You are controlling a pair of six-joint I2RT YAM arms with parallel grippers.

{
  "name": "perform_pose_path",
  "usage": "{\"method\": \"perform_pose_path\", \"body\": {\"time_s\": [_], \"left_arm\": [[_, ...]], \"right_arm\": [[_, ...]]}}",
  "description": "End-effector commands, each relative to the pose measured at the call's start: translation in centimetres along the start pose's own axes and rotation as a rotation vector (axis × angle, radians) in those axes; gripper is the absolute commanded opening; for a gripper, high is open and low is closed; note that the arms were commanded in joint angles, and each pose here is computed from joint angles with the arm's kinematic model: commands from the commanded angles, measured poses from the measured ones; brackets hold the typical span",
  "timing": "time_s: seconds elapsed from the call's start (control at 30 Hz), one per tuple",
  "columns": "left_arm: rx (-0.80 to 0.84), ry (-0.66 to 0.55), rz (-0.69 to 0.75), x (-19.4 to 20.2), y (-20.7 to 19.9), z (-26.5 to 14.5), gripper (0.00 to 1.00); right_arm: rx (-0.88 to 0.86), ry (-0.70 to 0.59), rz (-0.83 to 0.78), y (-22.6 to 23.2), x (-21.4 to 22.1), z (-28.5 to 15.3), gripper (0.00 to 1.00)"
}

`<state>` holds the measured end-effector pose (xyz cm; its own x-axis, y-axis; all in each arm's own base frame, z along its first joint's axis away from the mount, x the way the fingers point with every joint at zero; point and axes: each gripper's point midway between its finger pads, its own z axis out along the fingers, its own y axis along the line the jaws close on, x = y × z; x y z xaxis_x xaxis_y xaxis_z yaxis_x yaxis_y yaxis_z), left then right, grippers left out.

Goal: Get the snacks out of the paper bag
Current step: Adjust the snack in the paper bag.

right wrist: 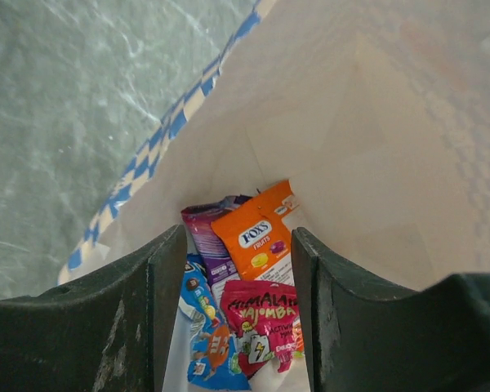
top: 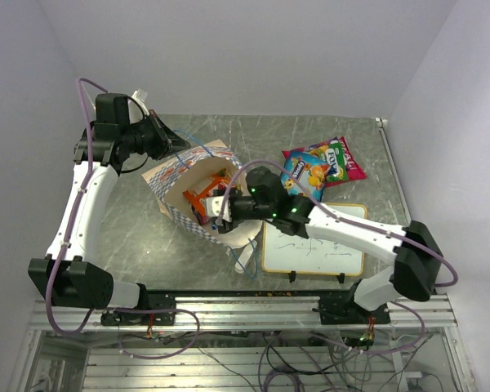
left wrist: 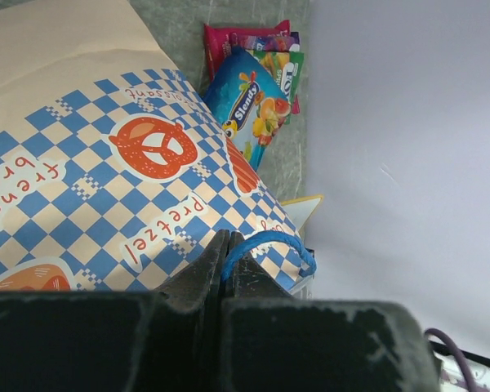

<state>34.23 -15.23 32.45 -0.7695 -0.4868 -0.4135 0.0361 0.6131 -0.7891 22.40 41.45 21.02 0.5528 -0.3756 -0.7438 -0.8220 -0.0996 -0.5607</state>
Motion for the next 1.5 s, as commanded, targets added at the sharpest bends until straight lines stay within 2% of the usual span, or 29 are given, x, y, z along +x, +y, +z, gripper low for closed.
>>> {"method": "perform_pose_path", "body": {"time_s": [0.0, 0.13, 0.33, 0.73, 1.1, 1.2, 1.3, 1.47], "left_arm": [[0.038, 0.024, 0.032, 0.9, -1.1, -1.3, 0.07], [0.052, 0.041, 0.025, 1.6, -1.2, -1.5, 0.07], [0.067, 0.069, 0.015, 2.4, -1.3, -1.8, 0.07], [0.035, 0.108, 0.027, 3.8, -0.5, -2.5, 0.07], [0.027, 0.129, 0.042, 4.2, -0.3, -2.7, 0.07], [0.021, 0.133, 0.046, 4.3, -0.1, -2.7, 0.07], [0.008, 0.136, 0.062, 4.2, 0.0, -2.8, 0.07], [-0.026, 0.126, 0.105, 3.3, -0.1, -3.1, 0.07]], "right_arm": [[0.075, 0.051, -0.105, -2.2, 1.3, 1.7, 0.54], [0.072, 0.12, -0.158, -1.9, 4.1, 3.5, 0.53], [0.094, 0.236, -0.124, -1.6, 8.8, 6.2, 0.55], [0.141, 0.303, -0.041, -2.3, 14.1, 8.4, 0.58], [0.112, 0.339, 0.002, -3.0, 18.1, 10.1, 0.57], [0.118, 0.354, 0.011, -3.9, 19.1, 10.4, 0.53], [0.12, 0.365, 0.015, -4.8, 19.9, 10.5, 0.44], [0.112, 0.342, 0.003, -5.7, 19.4, 10.8, 0.2]]}}
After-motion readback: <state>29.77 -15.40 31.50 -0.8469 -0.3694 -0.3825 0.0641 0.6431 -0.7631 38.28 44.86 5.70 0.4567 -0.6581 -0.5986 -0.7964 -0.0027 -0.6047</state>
